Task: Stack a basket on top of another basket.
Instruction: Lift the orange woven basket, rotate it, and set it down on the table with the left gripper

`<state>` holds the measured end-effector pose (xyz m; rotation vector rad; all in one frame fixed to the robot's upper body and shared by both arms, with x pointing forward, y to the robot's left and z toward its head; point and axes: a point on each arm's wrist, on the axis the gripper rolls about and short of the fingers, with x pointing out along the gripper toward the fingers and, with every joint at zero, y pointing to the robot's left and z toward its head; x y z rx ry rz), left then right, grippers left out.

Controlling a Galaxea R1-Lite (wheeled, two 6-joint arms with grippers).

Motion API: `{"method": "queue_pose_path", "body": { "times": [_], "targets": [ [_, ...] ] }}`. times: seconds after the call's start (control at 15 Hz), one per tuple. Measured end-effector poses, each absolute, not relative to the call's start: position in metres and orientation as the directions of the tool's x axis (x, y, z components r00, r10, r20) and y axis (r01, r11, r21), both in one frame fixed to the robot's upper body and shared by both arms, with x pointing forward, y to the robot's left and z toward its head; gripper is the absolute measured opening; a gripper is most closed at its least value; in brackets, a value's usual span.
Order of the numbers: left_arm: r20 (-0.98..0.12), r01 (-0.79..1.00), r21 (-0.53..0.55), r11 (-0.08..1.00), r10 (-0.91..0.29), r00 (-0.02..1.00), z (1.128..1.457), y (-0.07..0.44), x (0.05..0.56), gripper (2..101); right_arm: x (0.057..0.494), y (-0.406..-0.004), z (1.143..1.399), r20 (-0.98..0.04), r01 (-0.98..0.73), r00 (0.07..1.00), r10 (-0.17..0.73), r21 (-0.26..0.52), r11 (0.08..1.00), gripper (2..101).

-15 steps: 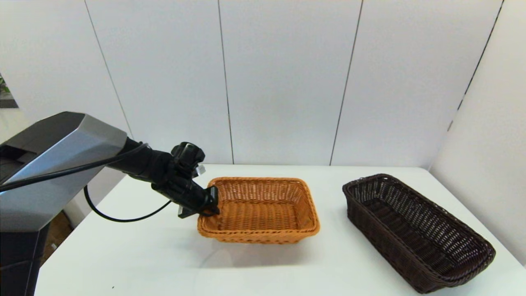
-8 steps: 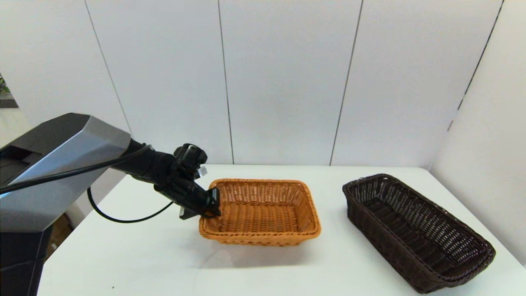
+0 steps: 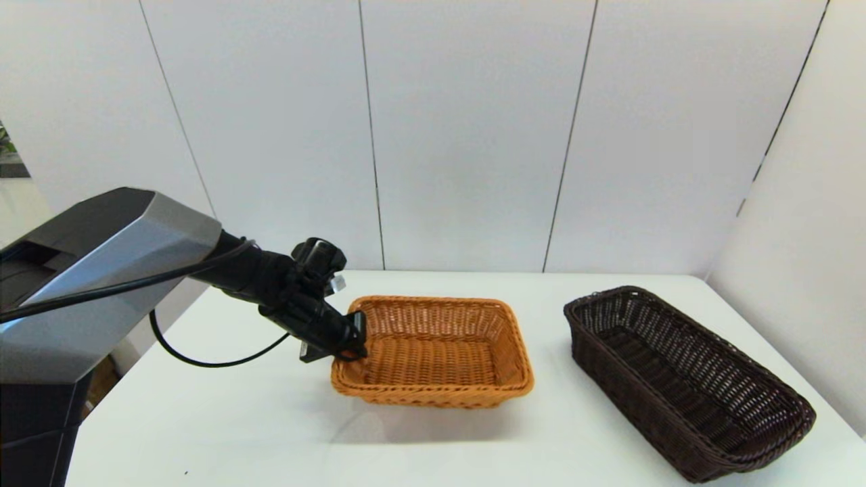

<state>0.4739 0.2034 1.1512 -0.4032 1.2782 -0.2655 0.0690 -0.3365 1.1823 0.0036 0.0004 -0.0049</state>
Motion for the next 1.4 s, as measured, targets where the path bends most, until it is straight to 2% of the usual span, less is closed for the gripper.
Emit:
{"method": "queue_pose_path", "body": {
  "times": [0.73, 1.0, 1.4],
  "targets": [
    [-0.873, -0.029, -0.427, 0.904, -0.404, 0.274, 1.150, 0.203, 0.475, 15.5, 0.069, -0.336, 1.182, 0.000, 0.005, 1.000, -0.005, 0.003, 1.000, 97.7],
    [-0.894, -0.074, -0.359, 0.930, -0.320, 0.313, 1.145, 0.195, 0.479, 15.5, 0.069, -0.336, 1.182, 0.000, 0.005, 1.000, -0.005, 0.003, 1.000, 97.7],
    [-0.897, -0.075, -0.353, 0.932, -0.315, 0.309, 1.142, 0.191, 0.480, 15.5, 0.069, -0.336, 1.182, 0.000, 0.005, 1.000, -0.005, 0.003, 1.000, 97.7]
  ]
}}
